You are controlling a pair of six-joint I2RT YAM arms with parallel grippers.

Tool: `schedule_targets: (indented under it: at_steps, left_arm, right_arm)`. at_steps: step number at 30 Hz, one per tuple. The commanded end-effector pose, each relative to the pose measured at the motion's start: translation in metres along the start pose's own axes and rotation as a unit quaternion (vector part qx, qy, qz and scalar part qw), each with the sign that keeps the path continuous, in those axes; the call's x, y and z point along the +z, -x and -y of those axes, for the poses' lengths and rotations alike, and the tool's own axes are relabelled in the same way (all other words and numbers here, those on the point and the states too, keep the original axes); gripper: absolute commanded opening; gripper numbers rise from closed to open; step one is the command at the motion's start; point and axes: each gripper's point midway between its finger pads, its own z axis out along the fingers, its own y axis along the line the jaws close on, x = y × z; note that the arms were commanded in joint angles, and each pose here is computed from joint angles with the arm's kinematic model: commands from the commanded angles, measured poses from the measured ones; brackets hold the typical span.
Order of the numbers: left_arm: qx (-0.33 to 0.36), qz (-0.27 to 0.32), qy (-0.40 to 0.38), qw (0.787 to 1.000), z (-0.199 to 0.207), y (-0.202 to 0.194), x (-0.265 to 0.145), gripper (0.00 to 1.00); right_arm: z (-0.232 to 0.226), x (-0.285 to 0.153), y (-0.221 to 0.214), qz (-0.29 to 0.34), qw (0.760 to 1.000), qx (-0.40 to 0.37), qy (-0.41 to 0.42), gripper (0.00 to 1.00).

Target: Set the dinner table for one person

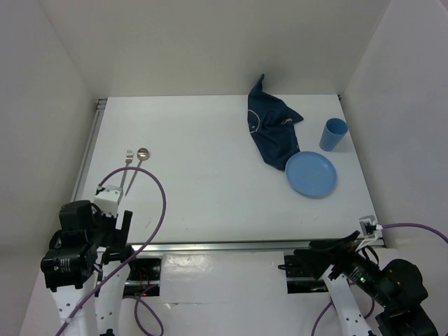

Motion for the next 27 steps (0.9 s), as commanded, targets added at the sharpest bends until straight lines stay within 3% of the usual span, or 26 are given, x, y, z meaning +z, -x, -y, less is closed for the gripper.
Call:
schedule_targets:
  at_steps: [1, 5, 8, 15, 23, 24, 26, 27]
  left_arm:
    - [0.003, 0.054, 0.023, 0.998, -0.011, 0.029, -0.021, 0.99]
    - [0.010, 0.138, 0.061, 0.988, -0.032, 0.082, -0.043, 0.99]
    - [0.004, 0.164, 0.077, 0.983, -0.048, 0.124, -0.047, 0.99]
    - [0.049, 0.166, 0.039, 0.984, -0.066, 0.207, -0.004, 0.98]
    - [0.060, 0.146, -0.005, 0.987, -0.059, 0.231, 0.047, 0.96]
    - [0.063, 0.143, -0.015, 0.988, -0.054, 0.231, 0.054, 0.96]
    - [0.064, 0.139, -0.026, 0.988, -0.052, 0.234, 0.066, 0.96]
    - [0.064, 0.141, -0.026, 0.988, -0.052, 0.237, 0.069, 0.96]
  right_arm:
    - [0.005, 0.003, 0.022, 0.018, 0.999, 0.000, -0.041, 1.00]
    - [0.004, 0.017, 0.067, 0.053, 0.995, -0.034, -0.075, 1.00]
    - [0.006, 0.039, 0.114, 0.085, 0.989, -0.066, -0.105, 1.00]
    - [0.034, 0.121, 0.205, 0.114, 0.972, -0.093, -0.183, 1.00]
    - [0.126, 0.241, 0.246, 0.047, 0.943, -0.118, -0.308, 1.00]
    - [0.156, 0.271, 0.237, 0.010, 0.936, -0.118, -0.332, 1.00]
    - [0.182, 0.292, 0.251, 0.014, 0.918, -0.121, -0.378, 1.00]
    - [0.217, 0.317, 0.241, -0.008, 0.909, -0.107, -0.402, 1.00]
